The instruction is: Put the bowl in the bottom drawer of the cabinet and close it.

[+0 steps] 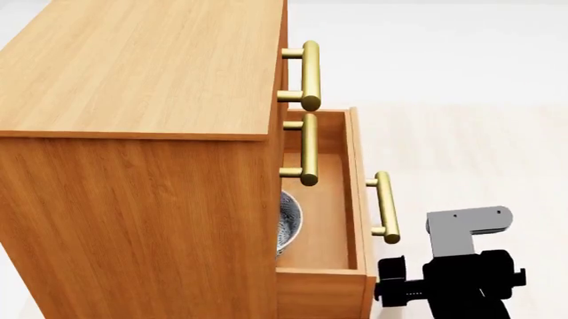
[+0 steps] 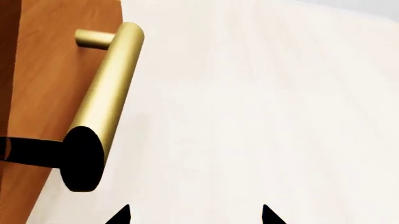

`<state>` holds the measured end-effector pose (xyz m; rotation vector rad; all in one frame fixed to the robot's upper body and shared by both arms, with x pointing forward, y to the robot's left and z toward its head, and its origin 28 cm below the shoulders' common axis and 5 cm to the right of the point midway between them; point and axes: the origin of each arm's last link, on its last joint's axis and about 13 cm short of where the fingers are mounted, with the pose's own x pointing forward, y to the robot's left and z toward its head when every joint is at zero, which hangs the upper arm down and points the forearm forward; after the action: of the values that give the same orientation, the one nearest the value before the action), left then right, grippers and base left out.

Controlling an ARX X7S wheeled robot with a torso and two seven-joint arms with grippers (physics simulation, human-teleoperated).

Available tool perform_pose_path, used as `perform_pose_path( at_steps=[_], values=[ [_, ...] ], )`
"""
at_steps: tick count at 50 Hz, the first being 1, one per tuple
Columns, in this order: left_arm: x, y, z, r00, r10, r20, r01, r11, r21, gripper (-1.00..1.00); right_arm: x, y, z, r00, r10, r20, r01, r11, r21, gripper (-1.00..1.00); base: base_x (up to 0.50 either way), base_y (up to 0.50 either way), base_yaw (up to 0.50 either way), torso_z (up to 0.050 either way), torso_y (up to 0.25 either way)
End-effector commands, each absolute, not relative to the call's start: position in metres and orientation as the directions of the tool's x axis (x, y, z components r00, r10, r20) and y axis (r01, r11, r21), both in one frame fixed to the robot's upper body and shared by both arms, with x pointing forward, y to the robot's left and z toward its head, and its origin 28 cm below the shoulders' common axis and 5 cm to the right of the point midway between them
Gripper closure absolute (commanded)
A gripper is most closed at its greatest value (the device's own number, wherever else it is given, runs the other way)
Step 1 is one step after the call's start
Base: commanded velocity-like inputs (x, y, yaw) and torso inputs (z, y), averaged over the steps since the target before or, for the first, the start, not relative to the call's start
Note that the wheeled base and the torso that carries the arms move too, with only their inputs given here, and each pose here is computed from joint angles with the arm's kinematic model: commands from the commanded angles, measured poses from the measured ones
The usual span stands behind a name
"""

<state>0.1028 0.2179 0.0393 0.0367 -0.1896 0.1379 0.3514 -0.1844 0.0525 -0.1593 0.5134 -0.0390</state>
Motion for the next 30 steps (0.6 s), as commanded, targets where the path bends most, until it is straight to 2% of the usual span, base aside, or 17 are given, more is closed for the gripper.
perform_pose_path(
  at_steps=[1,30],
  values=[
    [0.103,0.218,0.040,0.970,0.145,0.197,-0.148,0.989,0.002,-1.00,0.360,-0.173,0.061,0.877,-0.032,-0.479,-0.045,0.988,-0.148,-1.00,0.00,0.00,0.00,0.000,0.000],
    [0.103,0.219,0.040,0.969,0.146,0.198,-0.149,0.989,-0.002,-1.00,0.369,-0.147,0.064,0.885,0.052,-0.463,-0.130,0.982,-0.137,-1.00,0.00,0.00,0.00,0.000,0.000]
  ],
)
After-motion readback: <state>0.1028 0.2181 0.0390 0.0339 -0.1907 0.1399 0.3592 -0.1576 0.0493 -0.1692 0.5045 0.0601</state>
